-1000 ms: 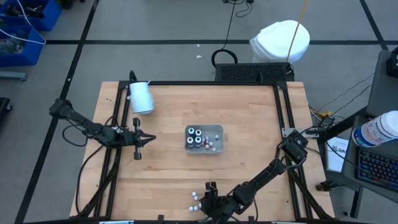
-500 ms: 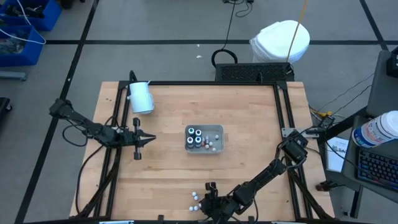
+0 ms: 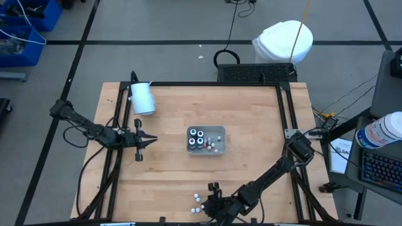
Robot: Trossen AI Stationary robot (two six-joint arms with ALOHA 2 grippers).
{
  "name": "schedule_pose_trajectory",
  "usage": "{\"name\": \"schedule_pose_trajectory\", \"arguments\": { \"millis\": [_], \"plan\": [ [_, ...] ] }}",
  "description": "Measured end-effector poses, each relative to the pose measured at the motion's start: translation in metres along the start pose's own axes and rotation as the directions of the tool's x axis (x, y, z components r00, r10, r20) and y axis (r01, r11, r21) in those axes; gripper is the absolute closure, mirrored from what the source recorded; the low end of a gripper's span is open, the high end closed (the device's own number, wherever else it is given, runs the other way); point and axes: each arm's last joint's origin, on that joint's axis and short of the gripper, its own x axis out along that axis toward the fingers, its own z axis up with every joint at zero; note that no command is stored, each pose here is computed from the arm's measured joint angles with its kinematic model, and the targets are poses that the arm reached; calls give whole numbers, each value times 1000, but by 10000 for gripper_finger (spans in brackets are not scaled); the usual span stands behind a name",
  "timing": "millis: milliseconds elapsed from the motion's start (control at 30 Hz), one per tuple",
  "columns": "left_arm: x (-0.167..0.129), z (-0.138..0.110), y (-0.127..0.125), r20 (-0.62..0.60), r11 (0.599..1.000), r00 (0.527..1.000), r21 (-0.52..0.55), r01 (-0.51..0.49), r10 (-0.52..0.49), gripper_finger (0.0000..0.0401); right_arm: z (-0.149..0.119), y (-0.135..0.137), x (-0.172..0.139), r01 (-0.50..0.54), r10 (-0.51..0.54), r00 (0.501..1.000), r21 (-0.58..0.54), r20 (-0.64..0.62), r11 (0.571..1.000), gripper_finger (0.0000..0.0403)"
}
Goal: Pick & Place food coloring
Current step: Put the small red food coloring bottle into the gray bin
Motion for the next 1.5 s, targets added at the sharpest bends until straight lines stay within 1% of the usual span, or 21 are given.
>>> {"name": "schedule_pose_trajectory", "arguments": {
  "millis": [167, 267, 333, 400, 500, 567, 633, 767, 867, 1000, 1167, 1333, 1500],
  "plan": [
    [0, 0, 0, 0, 1000, 1000, -19, 0, 0, 374, 18, -9, -33, 16, -17, 1000, -67, -11, 998, 349],
    [0, 0, 0, 0, 1000, 1000, -19, 0, 0, 380, 30, -19, -59, 108, -110, 994, -137, -1, 985, 349],
    [0, 0, 0, 0, 1000, 1000, -20, 0, 0, 386, 37, -28, -76, 201, -200, 979, -186, 28, 962, 349],
    [0, 0, 0, 0, 1000, 1000, -20, 1, -1, 392, 42, -39, -95, 274, -265, 962, -220, 73, 936, 349],
    [0, 0, 0, 0, 1000, 1000, -22, 1, -1, 397, 44, -61, -119, 302, -282, 952, -212, 120, 930, 349],
    [0, 0, 0, 0, 1000, 1000, -25, 1, -1, 395, 37, -80, -131, 319, -295, 944, -184, 145, 930, 350],
    [0, 0, 0, -1, 1000, 1000, -26, 1, -1, 387, 25, -102, -137, 342, -318, 933, -136, 166, 930, 350],
    [0, 0, 0, -1, 1000, 1000, -26, 1, -1, 365, -4, -149, -140, 391, -395, 899, 57, 188, 919, 350],
    [0, -1, 0, -9, 1000, 1000, -29, 3, -3, 353, -22, -177, -138, 373, -389, 899, 110, 203, 921, 350],
    [0, -3, -1, -26, 1000, 1000, -27, 6, -7, 340, -30, -204, -134, 319, -341, 901, 124, 269, 940, 350],
    [0, -3, -1, -25, 1000, 1000, -6, 8, -8, 332, -31, -228, -128, 287, -306, 911, 107, 275, 952, 350],
    [0, -5, -1, -42, 1000, 999, 10, 12, -11, 337, -30, -237, -124, 279, -292, 916, 84, 277, 957, 348],
    [0, -2, 0, -15, 1000, 1000, -11, 7, -7, 346, -33, -236, -113, 226, -235, 934, 66, 268, 972, 347]
  ]
}}
